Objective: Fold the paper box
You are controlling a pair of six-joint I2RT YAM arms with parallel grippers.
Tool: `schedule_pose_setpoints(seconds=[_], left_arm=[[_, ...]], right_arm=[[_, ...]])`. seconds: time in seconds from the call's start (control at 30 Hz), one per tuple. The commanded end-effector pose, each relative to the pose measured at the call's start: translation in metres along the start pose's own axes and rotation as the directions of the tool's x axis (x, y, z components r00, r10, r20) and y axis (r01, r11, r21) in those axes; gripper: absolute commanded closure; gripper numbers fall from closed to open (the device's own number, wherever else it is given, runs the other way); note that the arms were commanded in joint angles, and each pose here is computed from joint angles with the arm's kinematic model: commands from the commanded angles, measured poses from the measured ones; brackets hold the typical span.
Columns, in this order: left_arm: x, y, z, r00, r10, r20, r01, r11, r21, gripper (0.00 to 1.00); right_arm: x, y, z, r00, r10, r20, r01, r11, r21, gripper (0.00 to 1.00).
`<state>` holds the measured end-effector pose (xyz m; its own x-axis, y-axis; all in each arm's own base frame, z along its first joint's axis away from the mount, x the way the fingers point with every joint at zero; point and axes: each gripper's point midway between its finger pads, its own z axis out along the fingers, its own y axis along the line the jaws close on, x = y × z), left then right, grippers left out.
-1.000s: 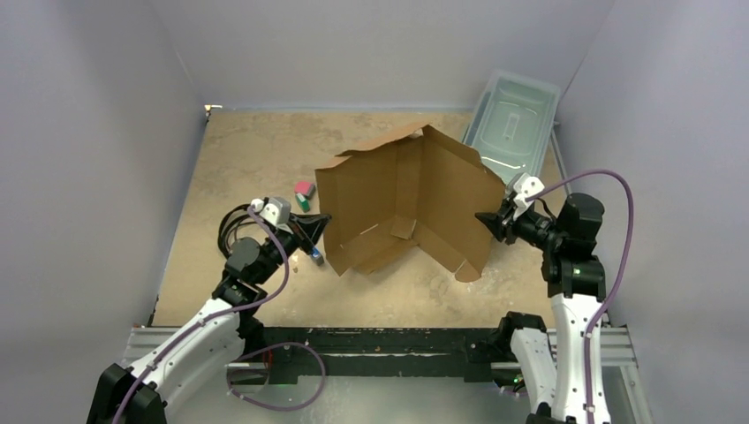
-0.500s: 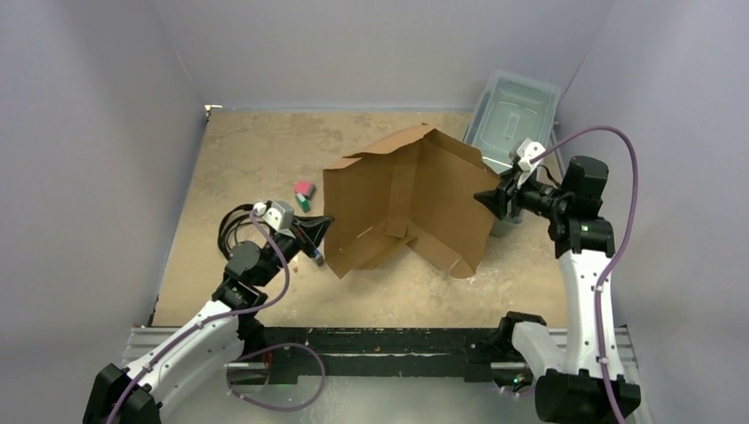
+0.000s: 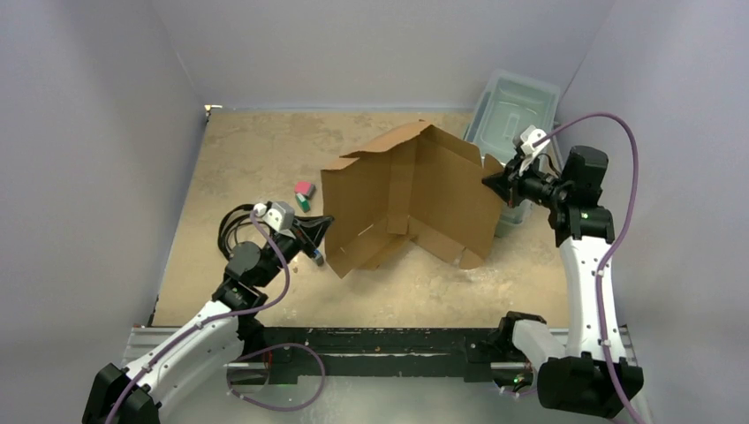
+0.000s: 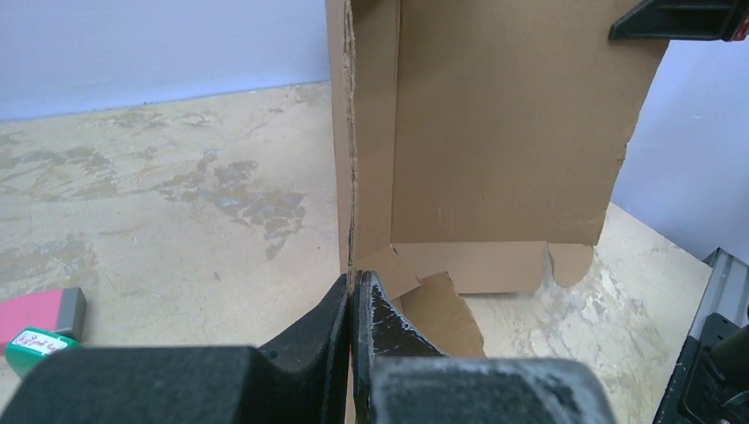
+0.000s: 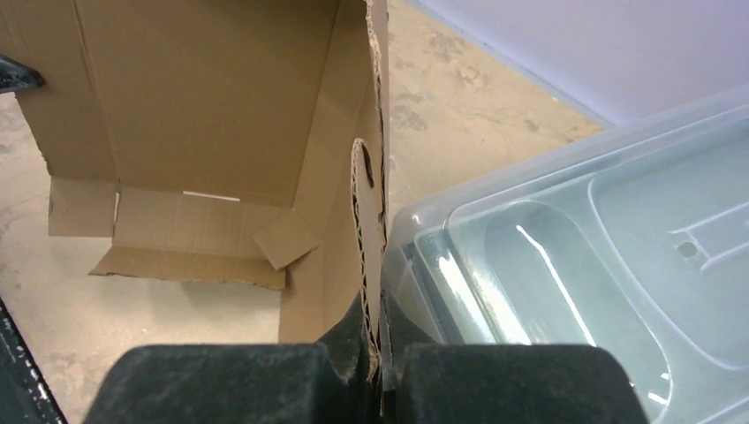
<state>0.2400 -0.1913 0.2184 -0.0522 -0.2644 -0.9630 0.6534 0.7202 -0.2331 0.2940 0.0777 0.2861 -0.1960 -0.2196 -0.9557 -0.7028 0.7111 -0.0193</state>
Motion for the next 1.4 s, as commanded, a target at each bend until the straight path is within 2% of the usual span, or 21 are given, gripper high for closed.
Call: schedule_pose_setpoints(seconds=[0.0,0.23,0.43,0.63,0.77,0.87,1.03,1.17,1.27,1.37], left_arm=[[-0.021,-0.002,0.000,0.998,-0.006,0.067,0.007,1.000,-0.007,1.00],[-0.036,-0.008,0.012,0.999,-0.045,0.000,0.045,0.999,-0.010,0.65],[-0.050,-0.009,0.016,0.999,-0.011,-0.037,0.010,1.000,-0.024,0.55],[-0.062,-0.018,0.003,0.995,-0.058,-0.077,0.056,0.998,-0.029,0.38],[-0.061,-0.029,-0.010,0.977,-0.132,-0.167,0.129,0.991,-0.027,0.33],[-0.077,-0.041,-0.019,0.966,-0.166,-0.200,0.166,0.986,-0.017,0.31],[-0.128,-0.056,-0.024,0.975,-0.156,-0.161,0.159,0.987,0.007,0.21],[-0.147,-0.059,-0.007,0.974,-0.111,-0.199,0.117,0.993,0.019,0.18],[-0.137,-0.053,0.014,0.958,-0.061,-0.280,0.068,0.998,0.015,0.18],[-0.129,-0.056,0.035,0.946,-0.034,-0.321,0.058,0.996,0.067,0.18]], right_arm=[[-0.037,0.005,-0.016,0.987,-0.124,0.098,0.120,0.992,0.049,1.00],[-0.031,0.040,-0.039,0.951,-0.271,0.148,0.264,0.962,0.065,1.00],[-0.019,0.043,-0.040,0.955,-0.266,0.133,0.258,0.963,0.076,1.00],[-0.017,0.036,-0.040,0.963,-0.236,0.133,0.220,0.968,0.119,1.00],[-0.008,0.032,-0.038,0.969,-0.212,0.130,0.193,0.971,0.140,1.00],[-0.001,0.032,-0.036,0.971,-0.203,0.129,0.184,0.973,0.141,1.00],[0.000,0.036,-0.034,0.969,-0.201,0.143,0.184,0.976,0.120,1.00],[-0.001,0.041,-0.035,0.967,-0.203,0.153,0.189,0.977,0.099,1.00],[-0.001,0.043,-0.034,0.966,-0.206,0.159,0.194,0.977,0.090,1.00],[0.000,0.045,-0.034,0.965,-0.204,0.166,0.193,0.978,0.080,1.00]])
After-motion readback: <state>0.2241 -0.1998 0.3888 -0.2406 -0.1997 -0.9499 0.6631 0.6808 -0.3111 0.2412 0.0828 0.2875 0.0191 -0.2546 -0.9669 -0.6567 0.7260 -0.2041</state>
